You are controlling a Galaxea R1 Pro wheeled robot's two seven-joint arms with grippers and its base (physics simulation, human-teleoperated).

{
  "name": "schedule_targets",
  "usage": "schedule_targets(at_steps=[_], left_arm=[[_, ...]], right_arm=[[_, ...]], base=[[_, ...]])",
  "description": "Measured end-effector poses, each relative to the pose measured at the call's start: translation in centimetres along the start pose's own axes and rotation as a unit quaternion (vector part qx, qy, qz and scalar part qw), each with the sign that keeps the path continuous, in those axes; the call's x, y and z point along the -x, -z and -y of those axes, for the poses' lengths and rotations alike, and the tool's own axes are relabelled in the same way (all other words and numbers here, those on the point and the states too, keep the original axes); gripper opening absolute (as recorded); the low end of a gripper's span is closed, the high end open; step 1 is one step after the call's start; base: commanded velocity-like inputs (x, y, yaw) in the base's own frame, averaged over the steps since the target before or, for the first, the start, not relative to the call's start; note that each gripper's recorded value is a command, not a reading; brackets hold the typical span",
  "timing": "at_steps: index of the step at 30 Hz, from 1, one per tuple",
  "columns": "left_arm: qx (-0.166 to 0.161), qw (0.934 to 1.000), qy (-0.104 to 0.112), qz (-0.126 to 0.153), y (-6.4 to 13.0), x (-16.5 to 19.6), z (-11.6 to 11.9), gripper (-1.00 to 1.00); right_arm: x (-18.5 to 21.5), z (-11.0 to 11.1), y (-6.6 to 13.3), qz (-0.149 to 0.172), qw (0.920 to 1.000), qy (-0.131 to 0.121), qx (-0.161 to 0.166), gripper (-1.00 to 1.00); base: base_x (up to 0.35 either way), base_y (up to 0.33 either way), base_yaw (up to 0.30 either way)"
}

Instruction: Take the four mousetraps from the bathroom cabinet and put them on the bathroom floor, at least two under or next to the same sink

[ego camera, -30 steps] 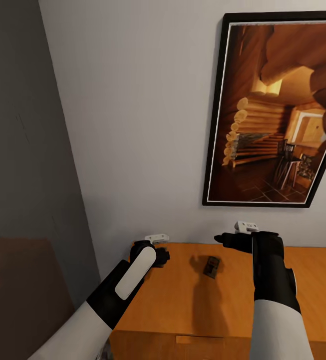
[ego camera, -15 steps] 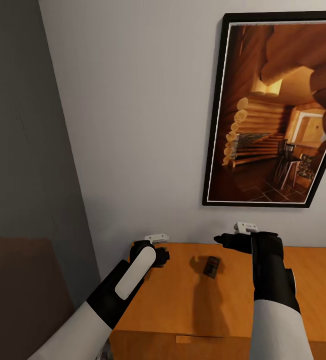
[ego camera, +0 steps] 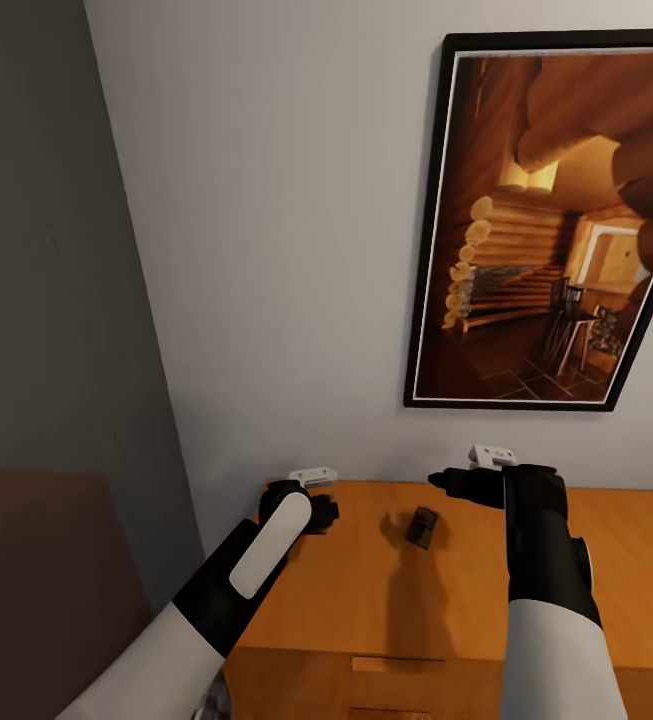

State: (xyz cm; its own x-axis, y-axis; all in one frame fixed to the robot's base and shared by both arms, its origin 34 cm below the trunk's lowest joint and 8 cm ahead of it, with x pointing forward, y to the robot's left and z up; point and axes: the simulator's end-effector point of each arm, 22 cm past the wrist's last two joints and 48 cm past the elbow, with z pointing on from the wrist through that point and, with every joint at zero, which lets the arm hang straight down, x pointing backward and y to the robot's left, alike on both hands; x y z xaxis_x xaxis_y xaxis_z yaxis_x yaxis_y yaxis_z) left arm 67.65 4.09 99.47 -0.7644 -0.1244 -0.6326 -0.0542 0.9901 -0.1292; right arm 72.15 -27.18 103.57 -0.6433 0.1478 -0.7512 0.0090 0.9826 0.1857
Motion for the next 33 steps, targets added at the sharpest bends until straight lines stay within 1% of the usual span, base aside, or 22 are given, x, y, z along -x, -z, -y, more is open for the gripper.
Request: schedule_targets(at_steps=[4, 10, 13, 28, 33], left_arm=[[0.000, 1.0000, 0.000, 0.000, 0.00, 0.00, 0.00, -1.00], [0.000, 1.0000, 0.000, 0.000, -0.01, 0.00, 0.00, -1.00], [0.000, 1.0000, 0.000, 0.000, -0.01, 0.00, 0.00, -1.00], [0.001, 1.0000, 0.000, 0.000, 0.00, 0.00, -0.03, -1.00], [0.001, 1.0000, 0.001, 0.001, 0.05, 0.03, -0.02, -1.00]], right_arm=[[0.00, 0.01, 0.00, 0.000, 1.0000, 0.000, 0.000, 1.00], [0.01, 0.04, 0.01, 0.000, 1.0000, -0.001, 0.000, 1.00], [-0.01, 0.04, 0.00, 0.000, 1.0000, -0.001, 0.000, 1.00], [0.00, 0.05, 0.00, 0.000, 1.0000, -0.001, 0.000, 1.00], [0.00, 0.05, 0.04, 0.000, 1.0000, -0.001, 0.000, 1.00]], base=[[-0.001, 0.000, -0.103], [0.000, 0.000, -0.249], [0.000, 0.000, -0.129], [0.001, 0.000, -0.014], [0.139, 0.091, 0.000]])
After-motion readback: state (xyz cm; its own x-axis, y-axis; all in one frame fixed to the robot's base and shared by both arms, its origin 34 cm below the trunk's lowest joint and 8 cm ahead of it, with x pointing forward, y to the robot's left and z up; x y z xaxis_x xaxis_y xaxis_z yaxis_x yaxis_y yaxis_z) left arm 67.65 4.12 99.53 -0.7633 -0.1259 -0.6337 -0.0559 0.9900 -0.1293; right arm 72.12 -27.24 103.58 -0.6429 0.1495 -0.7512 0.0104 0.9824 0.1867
